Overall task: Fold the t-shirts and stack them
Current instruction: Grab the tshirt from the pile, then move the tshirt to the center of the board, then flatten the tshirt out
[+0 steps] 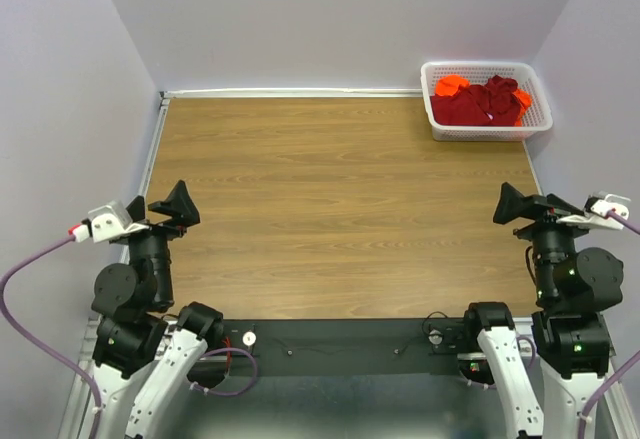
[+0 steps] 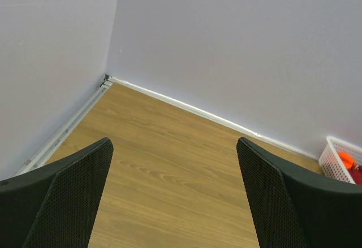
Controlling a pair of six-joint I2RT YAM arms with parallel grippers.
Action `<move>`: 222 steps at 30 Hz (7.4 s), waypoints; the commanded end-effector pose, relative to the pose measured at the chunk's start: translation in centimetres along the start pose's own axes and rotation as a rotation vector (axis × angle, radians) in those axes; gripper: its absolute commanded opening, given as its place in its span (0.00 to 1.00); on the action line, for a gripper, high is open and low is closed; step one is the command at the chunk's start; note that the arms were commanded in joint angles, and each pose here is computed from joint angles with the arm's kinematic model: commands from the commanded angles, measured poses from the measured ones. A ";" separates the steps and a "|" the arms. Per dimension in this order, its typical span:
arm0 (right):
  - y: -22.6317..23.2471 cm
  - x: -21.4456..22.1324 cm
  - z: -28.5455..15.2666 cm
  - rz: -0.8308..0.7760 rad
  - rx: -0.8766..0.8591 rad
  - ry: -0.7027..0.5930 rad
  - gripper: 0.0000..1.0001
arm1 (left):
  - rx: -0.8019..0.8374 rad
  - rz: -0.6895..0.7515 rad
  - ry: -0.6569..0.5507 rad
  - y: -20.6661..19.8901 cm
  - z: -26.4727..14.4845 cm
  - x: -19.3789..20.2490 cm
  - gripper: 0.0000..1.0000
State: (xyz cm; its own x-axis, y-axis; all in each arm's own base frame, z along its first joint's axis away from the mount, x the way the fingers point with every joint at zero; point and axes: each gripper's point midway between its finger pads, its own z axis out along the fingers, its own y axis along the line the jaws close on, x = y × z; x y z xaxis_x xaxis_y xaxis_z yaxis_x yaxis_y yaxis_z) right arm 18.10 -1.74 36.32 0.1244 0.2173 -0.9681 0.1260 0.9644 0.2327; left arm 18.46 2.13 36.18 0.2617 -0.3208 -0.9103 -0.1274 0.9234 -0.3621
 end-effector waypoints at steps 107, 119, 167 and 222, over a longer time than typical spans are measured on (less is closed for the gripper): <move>51.4 22.0 5.0 0.042 -1.246 0.768 0.78 | 0.103 -0.197 0.224 -3.6 0.6 6.5 0.98; 34.9 29.8 15.9 -0.008 -0.681 0.899 0.89 | 0.063 -0.243 0.595 -4.6 0.0 17.6 0.98; 6.5 28.7 15.5 -0.038 0.223 0.760 0.37 | -0.160 -0.157 0.823 0.2 9.7 28.5 0.98; 14.3 29.6 16.6 -0.167 -0.287 0.912 0.85 | -0.259 0.123 0.811 -1.7 3.0 24.8 0.00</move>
State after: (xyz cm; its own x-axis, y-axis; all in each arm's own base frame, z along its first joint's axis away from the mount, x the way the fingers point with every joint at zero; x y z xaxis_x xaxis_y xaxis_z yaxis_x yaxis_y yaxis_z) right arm 39.27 13.96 12.84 -0.6900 0.1228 -0.7133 -0.0210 0.9817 0.1893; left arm 29.84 -9.89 14.93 -0.5224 -0.4118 -0.7466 -0.2772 0.9101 -0.3080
